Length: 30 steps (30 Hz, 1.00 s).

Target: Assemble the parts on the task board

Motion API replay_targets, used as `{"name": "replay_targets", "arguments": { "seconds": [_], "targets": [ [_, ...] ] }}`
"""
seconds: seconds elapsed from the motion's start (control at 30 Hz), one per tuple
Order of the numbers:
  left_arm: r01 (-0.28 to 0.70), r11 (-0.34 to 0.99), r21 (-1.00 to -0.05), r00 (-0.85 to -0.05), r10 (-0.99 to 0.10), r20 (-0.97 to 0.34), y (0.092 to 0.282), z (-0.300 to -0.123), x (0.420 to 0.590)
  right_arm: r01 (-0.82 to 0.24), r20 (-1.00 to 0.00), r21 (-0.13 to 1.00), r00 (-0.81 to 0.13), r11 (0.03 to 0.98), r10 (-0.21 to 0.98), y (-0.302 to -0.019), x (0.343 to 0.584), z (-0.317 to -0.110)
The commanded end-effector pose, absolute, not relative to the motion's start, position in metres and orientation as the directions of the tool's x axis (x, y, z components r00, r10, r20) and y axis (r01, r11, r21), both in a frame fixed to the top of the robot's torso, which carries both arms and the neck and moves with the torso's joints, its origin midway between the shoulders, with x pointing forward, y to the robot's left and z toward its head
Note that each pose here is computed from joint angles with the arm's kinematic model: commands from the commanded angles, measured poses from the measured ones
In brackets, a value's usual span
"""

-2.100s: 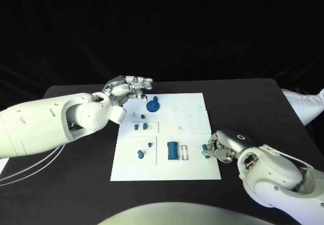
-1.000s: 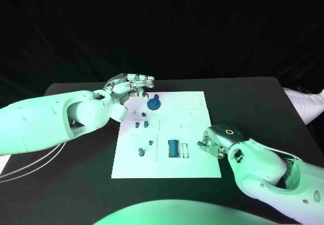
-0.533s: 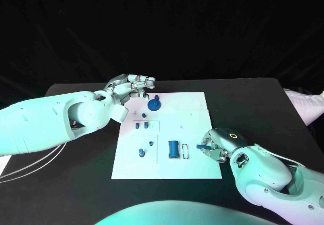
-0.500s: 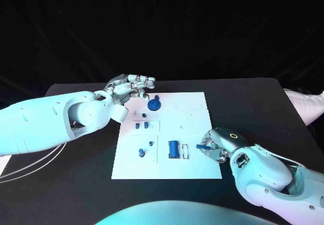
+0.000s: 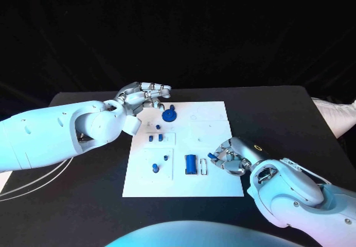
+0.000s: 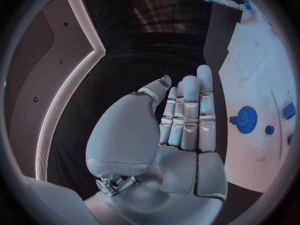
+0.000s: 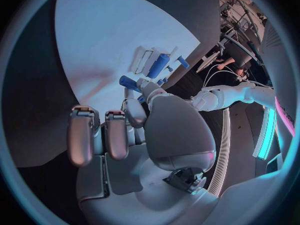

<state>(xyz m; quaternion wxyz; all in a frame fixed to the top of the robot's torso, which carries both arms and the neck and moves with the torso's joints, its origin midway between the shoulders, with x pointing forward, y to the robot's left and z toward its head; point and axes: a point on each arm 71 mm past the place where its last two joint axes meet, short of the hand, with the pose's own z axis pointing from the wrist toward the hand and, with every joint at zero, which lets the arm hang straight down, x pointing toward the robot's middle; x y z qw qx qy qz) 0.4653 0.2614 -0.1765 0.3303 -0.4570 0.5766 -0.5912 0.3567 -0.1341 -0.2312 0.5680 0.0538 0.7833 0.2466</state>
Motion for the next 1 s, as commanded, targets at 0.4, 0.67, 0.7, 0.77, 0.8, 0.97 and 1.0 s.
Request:
{"name": "replay_targets", "arguments": {
  "seconds": [0.4, 0.67, 0.7, 0.77, 0.8, 0.97, 1.0],
  "targets": [
    [-0.132, -0.122, -0.984, -0.39, -0.906, 0.165, 0.257, -0.175, 0.464, -0.098, -0.768, 0.48, -0.526, 0.872, 0.364, -0.123, 0.358, -0.249],
    [-0.132, -0.122, -0.984, -0.391, -0.905, 0.165, 0.257, -0.175, 0.464, -0.093, -0.764, 0.48, -0.533, 0.872, 0.363, -0.118, 0.358, -0.251],
    [-0.132, -0.123, -0.984, -0.391, -0.905, 0.165, 0.257, -0.175, 0.464, -0.093, -0.764, 0.481, -0.533, 0.872, 0.364, -0.118, 0.359, -0.251],
    [-0.132, -0.123, -0.984, -0.391, -0.905, 0.165, 0.257, -0.175, 0.464, -0.092, -0.763, 0.481, -0.533, 0.872, 0.365, -0.117, 0.359, -0.251],
    [-0.132, -0.123, -0.984, -0.391, -0.905, 0.166, 0.257, -0.175, 0.464, -0.092, -0.763, 0.481, -0.534, 0.872, 0.364, -0.117, 0.359, -0.251],
    [-0.133, -0.122, -0.984, -0.391, -0.905, 0.165, 0.257, -0.175, 0.464, -0.093, -0.762, 0.471, -0.544, 0.877, 0.351, -0.116, 0.359, -0.253],
    [-0.133, -0.122, -0.984, -0.391, -0.905, 0.165, 0.257, -0.175, 0.464, -0.093, -0.761, 0.471, -0.545, 0.877, 0.351, -0.116, 0.359, -0.253]
  ]
}}
